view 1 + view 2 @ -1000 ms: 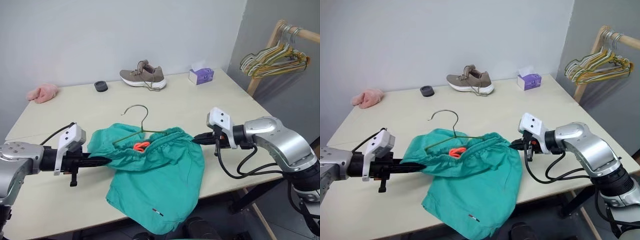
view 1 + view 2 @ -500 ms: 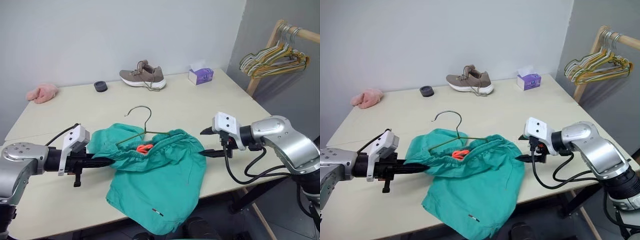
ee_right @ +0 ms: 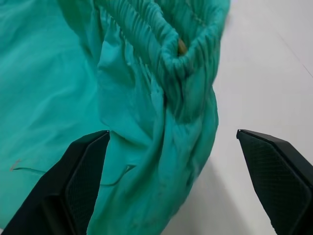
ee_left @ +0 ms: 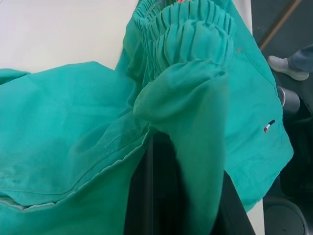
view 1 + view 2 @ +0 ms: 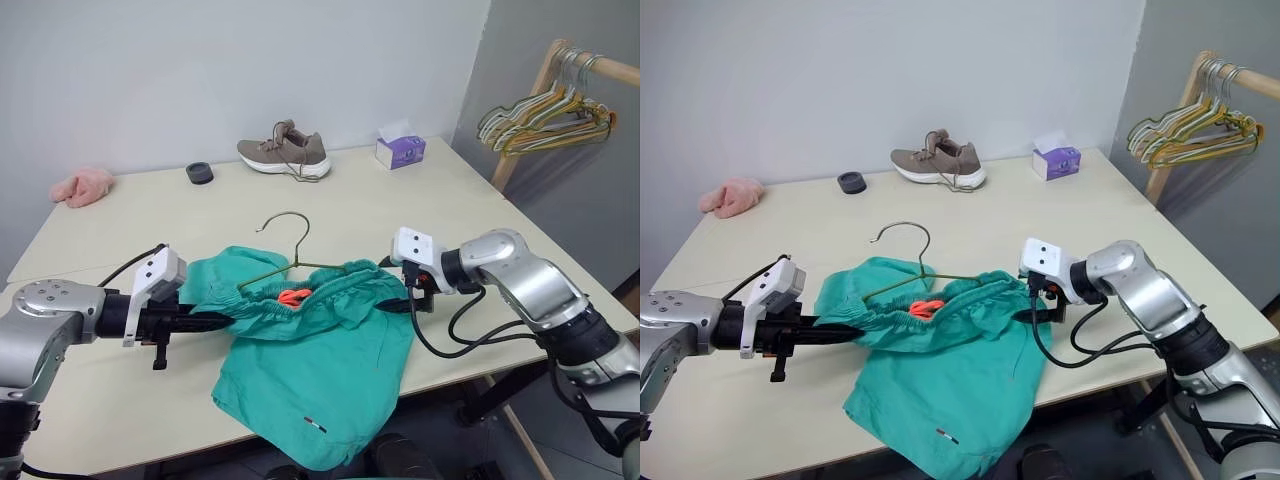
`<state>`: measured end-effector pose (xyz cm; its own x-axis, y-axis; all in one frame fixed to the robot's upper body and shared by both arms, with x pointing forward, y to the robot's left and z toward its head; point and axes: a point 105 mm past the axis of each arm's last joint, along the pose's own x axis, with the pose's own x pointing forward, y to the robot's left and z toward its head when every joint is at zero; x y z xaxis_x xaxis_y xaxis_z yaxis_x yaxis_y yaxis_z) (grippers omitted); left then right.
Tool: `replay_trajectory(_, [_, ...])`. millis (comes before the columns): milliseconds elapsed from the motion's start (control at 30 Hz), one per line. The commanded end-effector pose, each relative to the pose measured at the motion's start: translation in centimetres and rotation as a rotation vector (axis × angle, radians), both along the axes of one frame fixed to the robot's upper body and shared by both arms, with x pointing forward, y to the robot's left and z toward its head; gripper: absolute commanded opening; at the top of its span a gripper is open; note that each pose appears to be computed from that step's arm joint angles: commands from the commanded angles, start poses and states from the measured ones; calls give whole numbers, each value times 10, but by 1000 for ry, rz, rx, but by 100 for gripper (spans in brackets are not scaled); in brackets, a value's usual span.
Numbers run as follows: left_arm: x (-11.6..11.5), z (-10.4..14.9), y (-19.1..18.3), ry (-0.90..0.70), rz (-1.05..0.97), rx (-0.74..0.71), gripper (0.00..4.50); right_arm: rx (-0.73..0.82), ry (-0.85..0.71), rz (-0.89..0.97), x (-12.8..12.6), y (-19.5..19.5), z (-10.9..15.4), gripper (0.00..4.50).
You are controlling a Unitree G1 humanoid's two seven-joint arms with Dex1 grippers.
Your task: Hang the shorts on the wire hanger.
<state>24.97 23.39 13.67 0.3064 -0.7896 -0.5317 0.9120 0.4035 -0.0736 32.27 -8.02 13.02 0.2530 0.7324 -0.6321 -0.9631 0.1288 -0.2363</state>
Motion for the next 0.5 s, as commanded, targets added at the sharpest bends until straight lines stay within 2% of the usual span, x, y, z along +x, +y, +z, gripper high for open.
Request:
replay_trajectory(33, [1, 7, -2, -36, -22, 1, 0, -8, -63, 71, 6, 9, 16, 405])
replay_trajectory(200, [0, 6, -1, -34, -22, 5, 0, -26, -67, 138, 4, 15, 20, 246])
replay_trajectory(400, [0, 6, -2, -37, -27, 5, 0, -40, -65, 189, -2, 21, 21, 23])
replay_trajectory(433, [1, 6, -3, -37, -27, 4, 0, -40, -63, 193, -2, 21, 21, 3])
replay_trajectory(500, [1, 6, -4, -40, -32, 2, 0, -37, -57, 203, -5, 23, 21, 3])
